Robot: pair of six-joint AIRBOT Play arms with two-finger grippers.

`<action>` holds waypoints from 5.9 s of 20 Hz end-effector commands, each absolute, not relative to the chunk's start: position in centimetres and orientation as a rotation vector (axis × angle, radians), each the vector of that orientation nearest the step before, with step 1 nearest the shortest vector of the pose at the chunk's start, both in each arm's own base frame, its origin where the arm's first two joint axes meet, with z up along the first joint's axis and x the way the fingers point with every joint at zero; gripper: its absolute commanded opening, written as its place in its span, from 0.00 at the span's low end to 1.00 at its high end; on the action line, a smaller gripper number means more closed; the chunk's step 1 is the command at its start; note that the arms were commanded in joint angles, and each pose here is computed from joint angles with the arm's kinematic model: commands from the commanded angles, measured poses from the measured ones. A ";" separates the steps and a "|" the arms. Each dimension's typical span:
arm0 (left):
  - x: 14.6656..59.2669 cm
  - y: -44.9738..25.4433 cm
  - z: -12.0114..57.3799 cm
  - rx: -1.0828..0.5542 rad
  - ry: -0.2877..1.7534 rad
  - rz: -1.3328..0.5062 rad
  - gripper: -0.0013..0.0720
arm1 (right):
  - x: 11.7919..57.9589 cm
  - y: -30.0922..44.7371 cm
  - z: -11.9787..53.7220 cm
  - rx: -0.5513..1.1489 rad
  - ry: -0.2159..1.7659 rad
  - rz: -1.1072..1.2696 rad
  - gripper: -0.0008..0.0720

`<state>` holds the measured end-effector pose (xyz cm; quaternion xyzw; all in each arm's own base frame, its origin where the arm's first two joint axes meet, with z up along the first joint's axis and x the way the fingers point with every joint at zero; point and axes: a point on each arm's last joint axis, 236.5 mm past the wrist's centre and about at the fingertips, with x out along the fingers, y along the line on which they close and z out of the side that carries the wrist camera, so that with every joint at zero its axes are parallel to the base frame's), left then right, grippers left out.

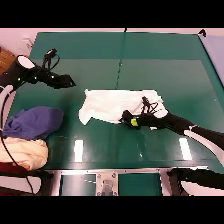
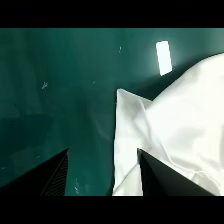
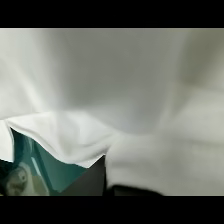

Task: Fold the shirts.

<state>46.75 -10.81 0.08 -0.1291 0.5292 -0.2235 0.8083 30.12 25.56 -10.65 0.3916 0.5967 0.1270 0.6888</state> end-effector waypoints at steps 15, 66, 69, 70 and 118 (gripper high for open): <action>41.0 -16.7 -2.6 -0.396 1.309 -0.615 0.95 | 30.0 -4.3 -3.3 0.889 1.241 -0.034 0.04; 44.3 -20.4 31.7 -0.075 0.449 -0.755 0.04 | 36.6 -3.8 34.1 0.569 0.271 0.226 0.03; 37.0 -19.5 44.1 0.037 0.155 -0.775 0.04 | 32.1 -1.1 43.9 0.387 0.042 0.234 0.04; 34.5 -19.2 46.9 0.069 0.081 -0.777 0.04 | 30.4 -0.1 46.4 0.329 -0.024 0.235 0.03; 53.0 -9.6 7.9 -0.399 1.061 -0.641 0.04 | 37.7 -7.8 -11.3 0.977 1.139 -0.005 0.38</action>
